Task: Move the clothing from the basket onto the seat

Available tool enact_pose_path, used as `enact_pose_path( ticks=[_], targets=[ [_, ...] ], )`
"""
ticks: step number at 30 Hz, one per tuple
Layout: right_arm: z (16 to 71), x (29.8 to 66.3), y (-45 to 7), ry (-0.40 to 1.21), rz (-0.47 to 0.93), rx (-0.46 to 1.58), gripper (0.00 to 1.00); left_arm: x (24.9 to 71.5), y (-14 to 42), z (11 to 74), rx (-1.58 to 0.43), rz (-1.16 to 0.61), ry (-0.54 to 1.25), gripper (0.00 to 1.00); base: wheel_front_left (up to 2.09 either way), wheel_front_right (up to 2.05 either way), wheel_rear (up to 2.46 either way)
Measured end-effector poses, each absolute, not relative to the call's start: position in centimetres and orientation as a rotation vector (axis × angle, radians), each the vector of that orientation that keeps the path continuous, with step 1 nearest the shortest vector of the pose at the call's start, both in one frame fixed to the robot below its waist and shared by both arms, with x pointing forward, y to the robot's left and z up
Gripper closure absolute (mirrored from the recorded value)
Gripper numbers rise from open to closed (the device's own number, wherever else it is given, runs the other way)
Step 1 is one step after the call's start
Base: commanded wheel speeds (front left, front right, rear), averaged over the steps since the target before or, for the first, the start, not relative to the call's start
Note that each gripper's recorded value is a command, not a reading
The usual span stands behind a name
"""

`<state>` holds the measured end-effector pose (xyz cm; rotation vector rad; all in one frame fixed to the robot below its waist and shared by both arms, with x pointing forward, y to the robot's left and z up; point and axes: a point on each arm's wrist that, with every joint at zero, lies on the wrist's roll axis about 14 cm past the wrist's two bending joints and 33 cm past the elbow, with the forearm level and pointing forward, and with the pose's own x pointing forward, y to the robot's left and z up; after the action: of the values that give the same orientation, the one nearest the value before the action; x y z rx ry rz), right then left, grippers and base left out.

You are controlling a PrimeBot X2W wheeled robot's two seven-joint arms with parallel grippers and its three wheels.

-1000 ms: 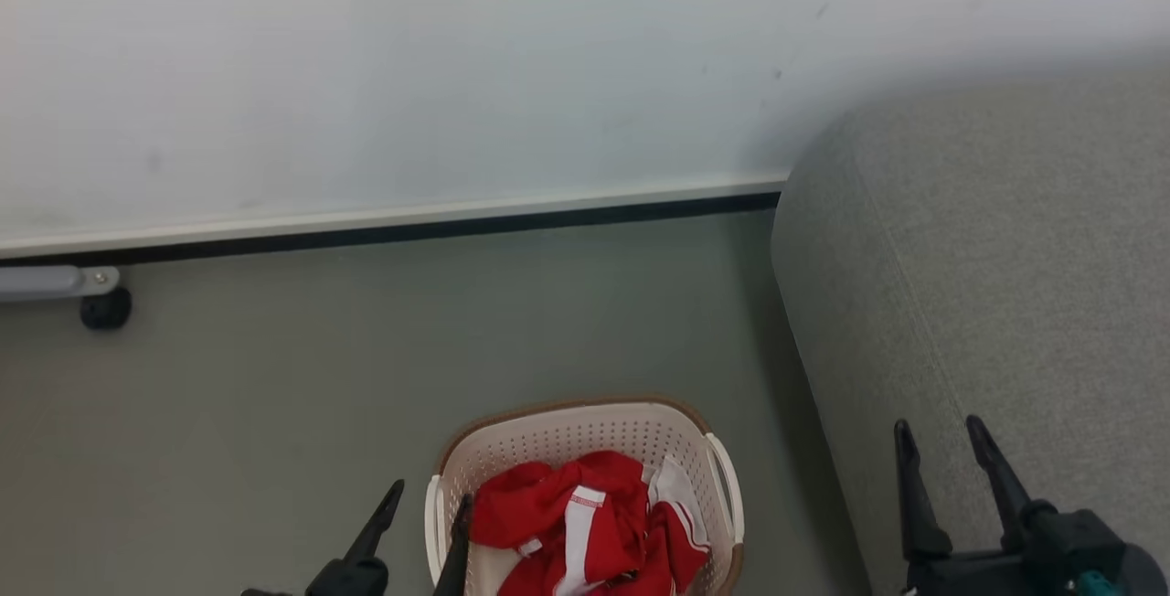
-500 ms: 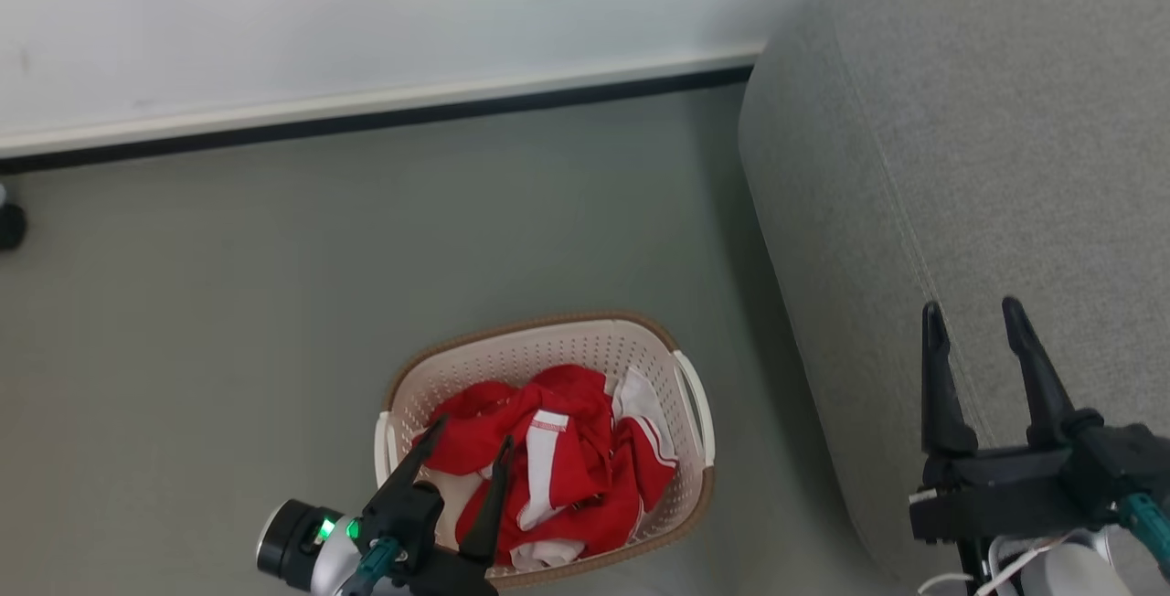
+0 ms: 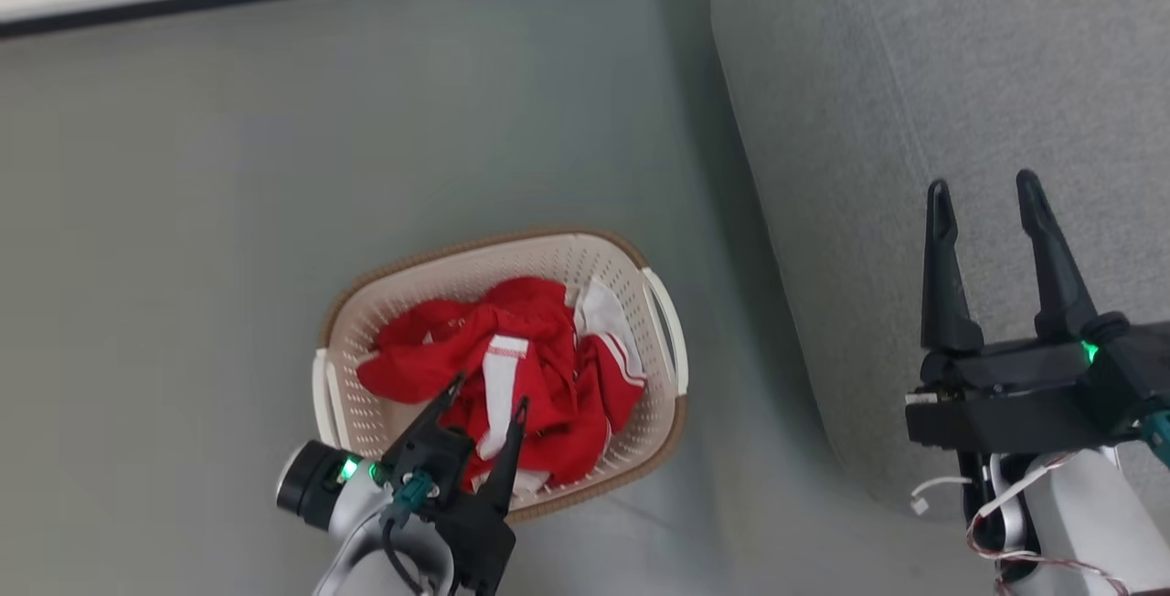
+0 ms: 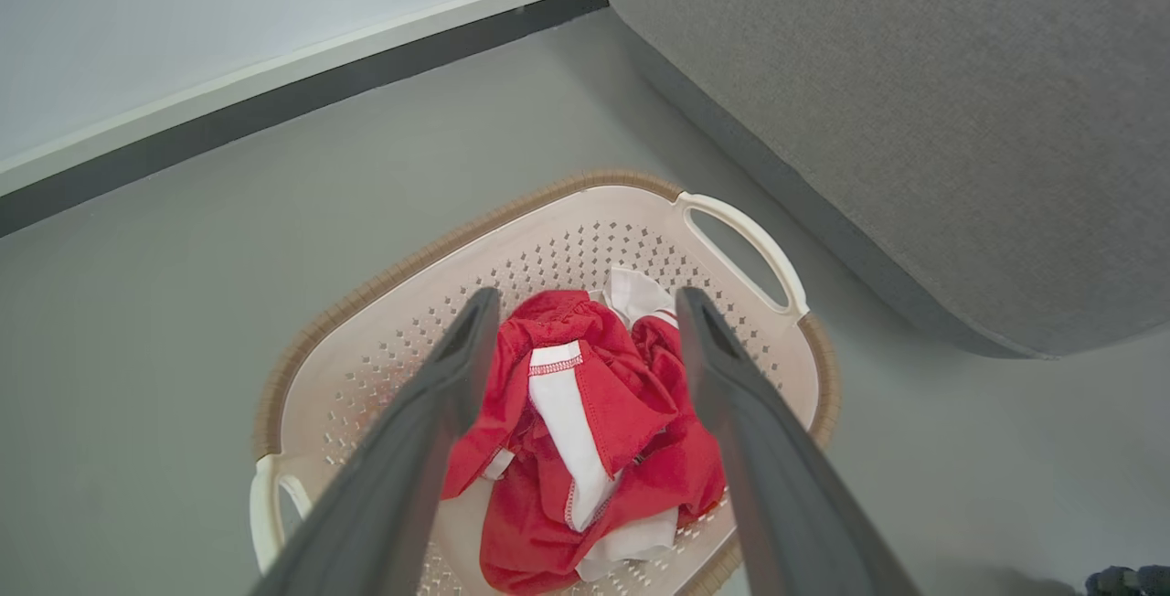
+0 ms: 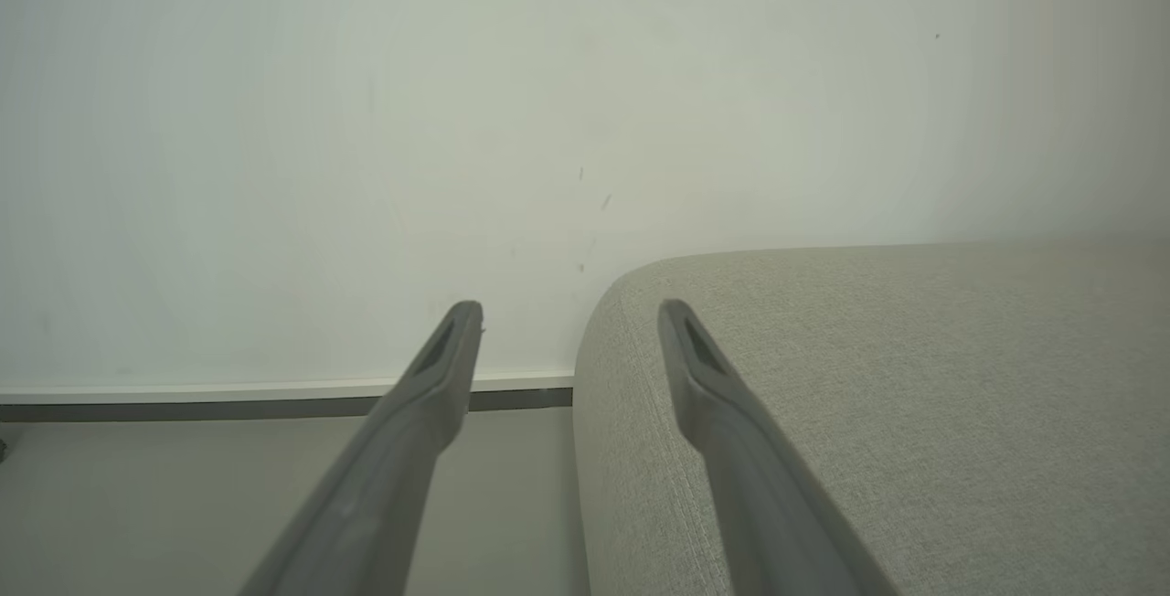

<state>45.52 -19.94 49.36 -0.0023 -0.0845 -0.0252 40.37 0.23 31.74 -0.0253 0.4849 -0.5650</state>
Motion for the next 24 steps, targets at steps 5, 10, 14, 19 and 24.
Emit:
enact_pose_path(
  ticks=[5, 10, 14, 19, 24],
  targets=[
    [48.2, 46.8, -20.3, -0.068, -0.027, -0.019, 0.00, 41.1, -0.4, 29.4, -0.040, -0.571, 0.541, 0.00, 0.00, 0.00, 0.00],
    [47.2, 48.2, -20.5, -0.063, -0.025, -0.030, 0.00, 41.9, -0.9, 27.3, -0.043, -0.580, 0.579, 0.00, 0.00, 0.00, 0.00],
    [46.5, 49.5, -20.4, -0.063, -0.018, -0.034, 0.00, 42.3, -1.5, 25.6, -0.043, -0.599, 0.613, 0.00, 0.00, 0.00, 0.00],
    [45.8, 51.2, -20.1, -0.077, -0.002, -0.043, 0.00, 43.1, -2.1, 23.5, -0.040, -0.616, 0.645, 0.00, 0.00, 0.00, 0.00],
    [44.4, 53.1, -19.5, -0.082, 0.022, -0.046, 0.00, 43.8, -3.2, 21.3, -0.038, -0.643, 0.672, 0.00, 0.00, 0.00, 0.00]
  ],
)
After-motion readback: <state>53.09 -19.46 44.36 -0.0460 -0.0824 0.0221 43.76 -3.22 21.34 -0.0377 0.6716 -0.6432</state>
